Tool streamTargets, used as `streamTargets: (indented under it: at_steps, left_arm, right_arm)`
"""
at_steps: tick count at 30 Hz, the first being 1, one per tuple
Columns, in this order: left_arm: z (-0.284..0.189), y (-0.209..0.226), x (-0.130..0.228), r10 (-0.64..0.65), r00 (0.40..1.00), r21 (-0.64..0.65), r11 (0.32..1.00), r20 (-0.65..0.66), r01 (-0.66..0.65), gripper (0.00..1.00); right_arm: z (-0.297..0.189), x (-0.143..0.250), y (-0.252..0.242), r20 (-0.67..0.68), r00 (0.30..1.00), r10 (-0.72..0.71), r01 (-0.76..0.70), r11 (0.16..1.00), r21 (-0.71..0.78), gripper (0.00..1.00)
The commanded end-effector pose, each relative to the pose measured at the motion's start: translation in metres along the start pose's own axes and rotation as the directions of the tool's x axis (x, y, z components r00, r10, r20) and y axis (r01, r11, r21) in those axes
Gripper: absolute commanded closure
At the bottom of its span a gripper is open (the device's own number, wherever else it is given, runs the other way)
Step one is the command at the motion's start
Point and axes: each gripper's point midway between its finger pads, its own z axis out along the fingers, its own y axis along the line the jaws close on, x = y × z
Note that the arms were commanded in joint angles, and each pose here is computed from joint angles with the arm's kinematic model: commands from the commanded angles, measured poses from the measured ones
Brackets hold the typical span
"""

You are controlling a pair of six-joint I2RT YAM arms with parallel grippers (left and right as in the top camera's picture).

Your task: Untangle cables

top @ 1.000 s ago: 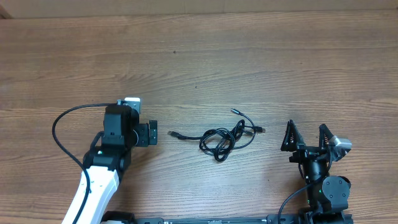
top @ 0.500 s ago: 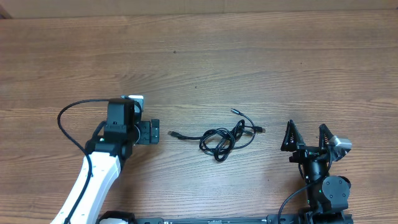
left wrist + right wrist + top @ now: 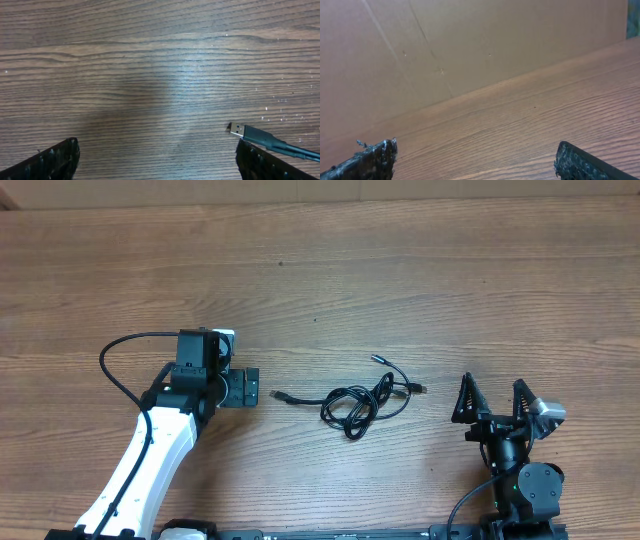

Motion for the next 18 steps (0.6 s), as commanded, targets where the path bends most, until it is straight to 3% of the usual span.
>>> streamTargets:
  at_steps: [1,18]
  left_arm:
    - [-0.0023,-0.0025,-0.0096,0.001,1.0,0.024,1.0,0.013,-0.002,0.0]
    - [-0.0023,-0.0027,-0.0134,0.001,1.0,0.025,1.0,0.029,-0.002,0.0]
  right_arm:
    - [0.0001,0.0009,-0.0024,0.007,1.0,-0.007,0.007,1.0,0.008,0.0]
    - [0.0001,0.0009,-0.0024,0.007,1.0,-0.007,0.007,1.0,0.008,0.0]
